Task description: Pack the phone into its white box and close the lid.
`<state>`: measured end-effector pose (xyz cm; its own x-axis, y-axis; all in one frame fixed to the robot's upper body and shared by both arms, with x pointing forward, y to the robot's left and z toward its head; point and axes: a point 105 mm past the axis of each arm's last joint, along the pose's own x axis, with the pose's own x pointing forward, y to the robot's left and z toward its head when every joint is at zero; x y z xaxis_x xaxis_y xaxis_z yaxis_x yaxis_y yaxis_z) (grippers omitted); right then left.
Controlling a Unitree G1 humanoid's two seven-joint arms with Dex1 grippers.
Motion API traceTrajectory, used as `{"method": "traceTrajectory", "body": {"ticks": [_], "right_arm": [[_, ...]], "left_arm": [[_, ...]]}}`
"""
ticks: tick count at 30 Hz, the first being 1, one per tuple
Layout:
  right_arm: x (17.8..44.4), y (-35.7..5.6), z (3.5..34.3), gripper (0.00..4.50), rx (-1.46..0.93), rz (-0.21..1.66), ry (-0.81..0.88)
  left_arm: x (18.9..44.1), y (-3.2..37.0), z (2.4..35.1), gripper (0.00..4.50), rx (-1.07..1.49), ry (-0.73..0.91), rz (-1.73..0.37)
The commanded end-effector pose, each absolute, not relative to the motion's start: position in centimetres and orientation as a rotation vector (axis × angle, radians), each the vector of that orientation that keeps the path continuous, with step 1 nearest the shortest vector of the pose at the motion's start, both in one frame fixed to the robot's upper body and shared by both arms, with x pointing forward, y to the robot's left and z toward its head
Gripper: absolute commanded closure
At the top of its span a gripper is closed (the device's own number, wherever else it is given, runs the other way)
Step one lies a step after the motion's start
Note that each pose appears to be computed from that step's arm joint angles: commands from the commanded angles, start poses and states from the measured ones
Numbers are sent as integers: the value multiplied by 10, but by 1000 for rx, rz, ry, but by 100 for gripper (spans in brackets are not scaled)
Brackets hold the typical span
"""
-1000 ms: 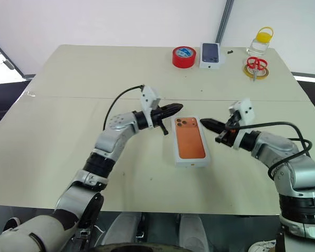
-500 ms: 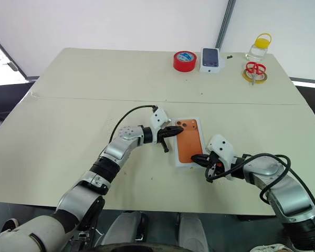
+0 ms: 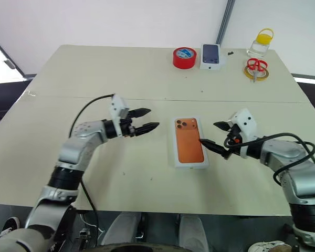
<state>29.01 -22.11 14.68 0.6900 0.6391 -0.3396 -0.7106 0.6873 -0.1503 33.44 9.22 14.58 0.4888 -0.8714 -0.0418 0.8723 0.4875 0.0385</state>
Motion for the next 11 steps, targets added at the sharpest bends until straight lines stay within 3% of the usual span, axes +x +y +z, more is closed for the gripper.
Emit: {"method": "traceTrajectory", "body": {"ticks": [1,5,11], "right_arm": [[289,-239,162,4,-315,740,235],[287,-250,159,4,-347,727,255],[294,-257,147,4,-355,717,276]], "left_arm": [[327,126,153,75,91,5,-1008],[316,175,133,75,64,100,-916],[311,206,115,75,47,144,-803]]}}
